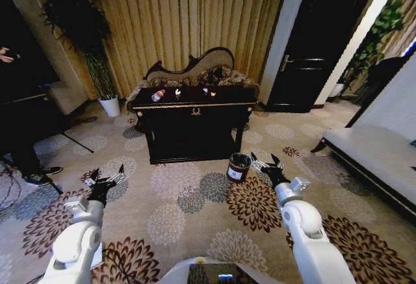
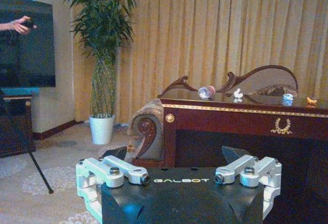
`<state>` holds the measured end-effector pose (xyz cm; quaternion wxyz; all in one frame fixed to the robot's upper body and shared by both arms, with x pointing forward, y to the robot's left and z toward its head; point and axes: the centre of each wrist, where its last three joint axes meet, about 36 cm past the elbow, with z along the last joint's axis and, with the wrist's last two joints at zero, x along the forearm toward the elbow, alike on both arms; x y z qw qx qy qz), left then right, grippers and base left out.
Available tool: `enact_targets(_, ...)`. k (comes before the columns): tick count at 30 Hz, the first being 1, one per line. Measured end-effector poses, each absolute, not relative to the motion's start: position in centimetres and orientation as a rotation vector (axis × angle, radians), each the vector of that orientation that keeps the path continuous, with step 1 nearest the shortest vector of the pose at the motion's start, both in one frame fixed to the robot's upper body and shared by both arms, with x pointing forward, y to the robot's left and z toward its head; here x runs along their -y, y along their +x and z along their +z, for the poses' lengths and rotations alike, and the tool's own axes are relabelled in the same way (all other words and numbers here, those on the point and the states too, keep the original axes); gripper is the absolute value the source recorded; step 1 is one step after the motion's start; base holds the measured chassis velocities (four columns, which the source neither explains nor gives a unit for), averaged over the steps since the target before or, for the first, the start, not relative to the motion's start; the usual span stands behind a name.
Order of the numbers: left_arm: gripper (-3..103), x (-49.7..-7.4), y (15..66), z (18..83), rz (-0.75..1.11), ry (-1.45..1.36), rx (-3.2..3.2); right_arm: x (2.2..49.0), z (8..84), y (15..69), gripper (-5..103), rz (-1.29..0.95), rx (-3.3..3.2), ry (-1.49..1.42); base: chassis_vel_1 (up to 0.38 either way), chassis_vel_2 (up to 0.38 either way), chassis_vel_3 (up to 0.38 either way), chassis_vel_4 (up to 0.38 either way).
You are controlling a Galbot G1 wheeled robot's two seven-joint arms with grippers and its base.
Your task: Move to the front of the table and place the trash on the table into the trash bin.
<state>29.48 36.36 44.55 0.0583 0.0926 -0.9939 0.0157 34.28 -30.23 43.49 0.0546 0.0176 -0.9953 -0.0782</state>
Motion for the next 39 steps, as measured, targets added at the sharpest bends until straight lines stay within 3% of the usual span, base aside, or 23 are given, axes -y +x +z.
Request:
enact_targets(18, 100, -37.08, 30.19, 45.15, -0.011, 0.297, 3.04, 30.65, 43.22, 34.01, 100, -0.228, 2.998, 0.042, -0.024, 0.022, 0.024, -0.025)
enact_targets(39, 100, -37.31, 29.74, 44.71, -0.008, 0.282, 3.029, 30.79, 42.91, 33.77, 100, -0.228, 2.995, 0.036, -0.182, 0.181, 0.184, -0.192)
